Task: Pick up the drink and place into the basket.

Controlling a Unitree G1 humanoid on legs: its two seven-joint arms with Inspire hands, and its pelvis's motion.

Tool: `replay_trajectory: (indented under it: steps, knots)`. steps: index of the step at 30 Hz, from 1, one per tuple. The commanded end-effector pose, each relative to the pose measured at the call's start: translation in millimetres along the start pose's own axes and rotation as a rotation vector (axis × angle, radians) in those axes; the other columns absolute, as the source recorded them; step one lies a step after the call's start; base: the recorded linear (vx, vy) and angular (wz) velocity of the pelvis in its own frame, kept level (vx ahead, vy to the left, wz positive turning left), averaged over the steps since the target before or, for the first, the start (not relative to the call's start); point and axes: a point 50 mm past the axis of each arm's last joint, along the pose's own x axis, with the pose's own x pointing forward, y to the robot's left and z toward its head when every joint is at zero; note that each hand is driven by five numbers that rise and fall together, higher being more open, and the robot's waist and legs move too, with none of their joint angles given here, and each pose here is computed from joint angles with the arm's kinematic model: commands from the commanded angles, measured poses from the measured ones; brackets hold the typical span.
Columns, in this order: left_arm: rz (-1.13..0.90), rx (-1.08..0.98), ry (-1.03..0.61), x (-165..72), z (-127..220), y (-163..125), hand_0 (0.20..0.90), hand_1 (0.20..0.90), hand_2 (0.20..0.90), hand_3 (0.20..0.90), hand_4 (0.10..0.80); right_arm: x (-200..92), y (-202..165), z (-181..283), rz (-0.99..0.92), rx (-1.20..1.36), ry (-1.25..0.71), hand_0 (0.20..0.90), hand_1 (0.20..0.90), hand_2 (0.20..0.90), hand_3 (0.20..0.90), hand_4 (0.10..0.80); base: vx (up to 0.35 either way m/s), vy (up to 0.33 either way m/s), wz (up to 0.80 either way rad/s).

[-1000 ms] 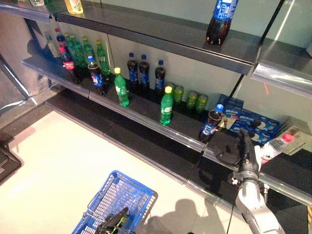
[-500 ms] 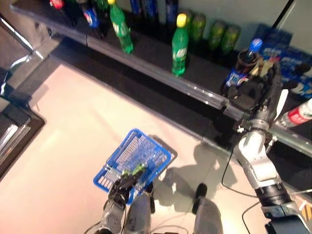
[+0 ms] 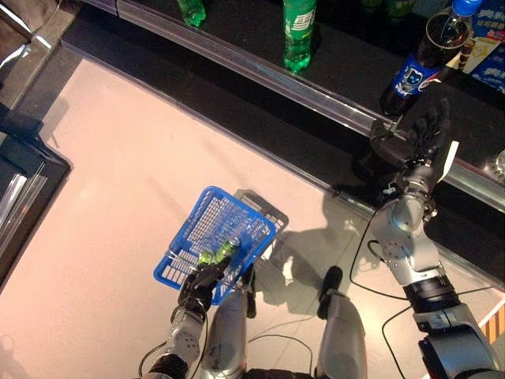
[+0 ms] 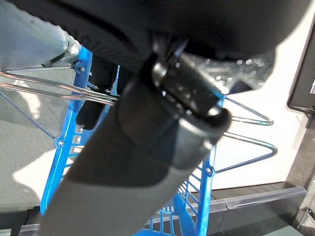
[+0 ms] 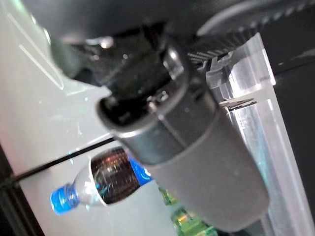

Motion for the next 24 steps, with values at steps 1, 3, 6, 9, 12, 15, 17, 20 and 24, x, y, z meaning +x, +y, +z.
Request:
replay_trajectory:
  steps: [1, 3, 6, 9, 12, 15, 17, 20, 24]
  knots:
    - [0.033, 0.046, 0.002, -16.5, -8.9, 26.2, 0.3, 0.3, 0.3, 0.2, 0.1, 15.4, 22.9, 75.3, 0.045, 0.222, -0.279, 0.9, 0.9, 0.9, 0.9, 0.8, 0.01, -0.019, -0.04]
    - [0.029, 0.048, 0.002, -16.2, -8.5, 25.7, 0.3, 0.3, 0.3, 0.2, 0.1, 20.6, 23.7, 79.6, 0.025, 0.233, -0.283, 0.9, 0.9, 0.9, 0.9, 0.8, 0.0, 0.0, 0.0]
    - [0.03, 0.046, 0.01, -15.1, -8.3, 23.8, 0.3, 0.3, 0.3, 0.2, 0.1, 29.5, 29.3, 91.3, 0.013, 0.228, -0.303, 0.9, 0.9, 0.9, 0.9, 0.8, 0.028, 0.01, -0.1]
    - [0.027, 0.045, 0.015, -14.8, -8.6, 22.5, 0.3, 0.3, 0.3, 0.2, 0.1, 33.7, 33.0, 99.5, 0.015, 0.225, -0.322, 0.9, 0.9, 0.9, 0.9, 0.8, 0.022, 0.013, -0.03]
    - [0.024, 0.05, 0.025, -15.6, -9.6, 24.4, 0.3, 0.3, 0.3, 0.2, 0.1, 39.0, 36.7, 112.6, 0.004, 0.216, -0.36, 0.9, 0.9, 0.9, 0.9, 0.8, 0.054, 0.007, -0.01]
    - [0.021, 0.056, 0.032, -16.4, -9.8, 26.1, 0.3, 0.3, 0.3, 0.2, 0.1, 41.5, 40.4, 122.8, -0.001, 0.203, -0.387, 0.9, 0.9, 0.9, 0.9, 0.8, 0.035, -0.003, -0.01]
    - [0.019, 0.056, 0.034, -16.4, -9.8, 25.8, 0.3, 0.3, 0.3, 0.2, 0.1, 43.0, 41.3, 126.2, -0.001, 0.195, -0.395, 0.9, 0.9, 0.9, 0.9, 0.8, 0.0, 0.0, 0.0]
    - [0.018, 0.06, 0.043, -16.5, -9.3, 27.2, 0.3, 0.3, 0.3, 0.2, 0.1, 47.3, 44.1, 136.7, -0.029, 0.134, -0.432, 0.9, 0.9, 0.9, 0.9, 0.8, 0.037, 0.005, -0.02]
    - [0.011, 0.067, 0.052, -17.2, -9.7, 28.5, 0.3, 0.3, 0.3, 0.2, 0.1, 55.9, 42.8, 143.8, -0.075, 0.065, -0.439, 0.9, 0.9, 0.9, 0.9, 0.8, 0.03, 0.005, 0.0]
